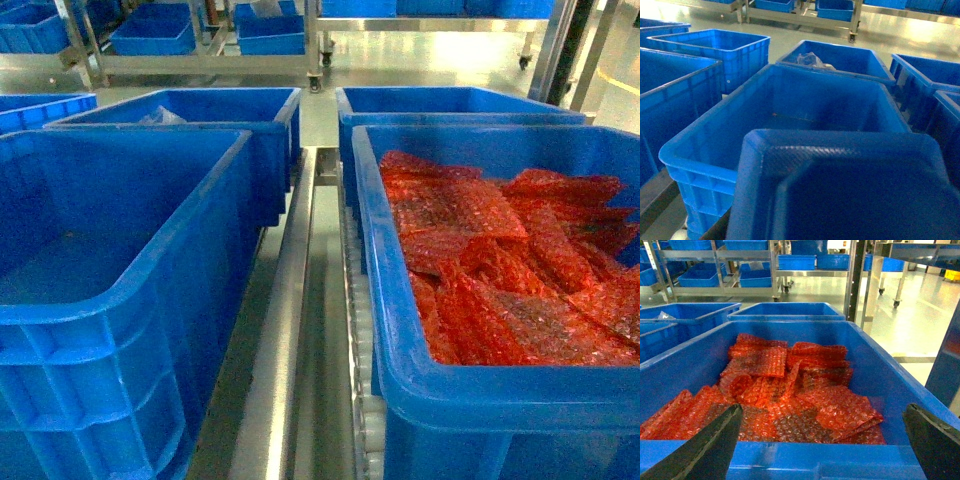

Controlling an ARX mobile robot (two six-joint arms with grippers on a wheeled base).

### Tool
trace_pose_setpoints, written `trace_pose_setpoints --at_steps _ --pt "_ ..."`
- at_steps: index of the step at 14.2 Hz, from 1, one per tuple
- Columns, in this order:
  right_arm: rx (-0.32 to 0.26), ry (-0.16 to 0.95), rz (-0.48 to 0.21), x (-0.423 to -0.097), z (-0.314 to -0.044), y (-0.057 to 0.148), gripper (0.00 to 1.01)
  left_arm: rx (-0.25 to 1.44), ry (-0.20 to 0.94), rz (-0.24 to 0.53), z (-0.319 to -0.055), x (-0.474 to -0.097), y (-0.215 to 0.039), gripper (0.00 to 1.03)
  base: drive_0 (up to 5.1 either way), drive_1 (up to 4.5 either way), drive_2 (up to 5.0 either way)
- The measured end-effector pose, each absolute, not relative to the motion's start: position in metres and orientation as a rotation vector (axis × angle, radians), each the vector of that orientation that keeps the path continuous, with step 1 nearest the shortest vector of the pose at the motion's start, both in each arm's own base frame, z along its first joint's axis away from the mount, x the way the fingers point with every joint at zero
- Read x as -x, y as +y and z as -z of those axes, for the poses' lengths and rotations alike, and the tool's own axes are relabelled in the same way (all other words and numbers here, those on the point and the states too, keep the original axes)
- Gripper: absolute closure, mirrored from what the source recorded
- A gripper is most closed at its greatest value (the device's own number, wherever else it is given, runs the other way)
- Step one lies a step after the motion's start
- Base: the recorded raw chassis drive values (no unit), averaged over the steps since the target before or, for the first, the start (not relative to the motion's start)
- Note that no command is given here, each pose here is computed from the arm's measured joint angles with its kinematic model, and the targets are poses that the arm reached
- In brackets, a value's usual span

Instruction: Pick blue part to blue bin on bottom shelf

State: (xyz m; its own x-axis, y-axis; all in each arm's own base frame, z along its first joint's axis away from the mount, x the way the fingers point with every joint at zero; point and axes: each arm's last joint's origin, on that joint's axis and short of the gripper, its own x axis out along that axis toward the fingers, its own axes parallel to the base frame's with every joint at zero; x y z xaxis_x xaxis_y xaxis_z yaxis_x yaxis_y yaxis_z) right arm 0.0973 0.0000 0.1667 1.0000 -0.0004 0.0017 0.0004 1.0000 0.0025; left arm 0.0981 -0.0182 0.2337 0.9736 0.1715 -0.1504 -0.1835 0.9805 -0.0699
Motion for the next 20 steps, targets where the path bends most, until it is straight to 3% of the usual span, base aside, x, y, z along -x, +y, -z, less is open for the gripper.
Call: trace_pose_setpoints --at_steps 20 --pt "-0.002 -0.002 0.000 -0.0973 -0.1667 0.0000 0.03 0.084 0.144 -0.180 -0.2338 -0.0981 -0.0182 0.60 0.0 0.00 0.0"
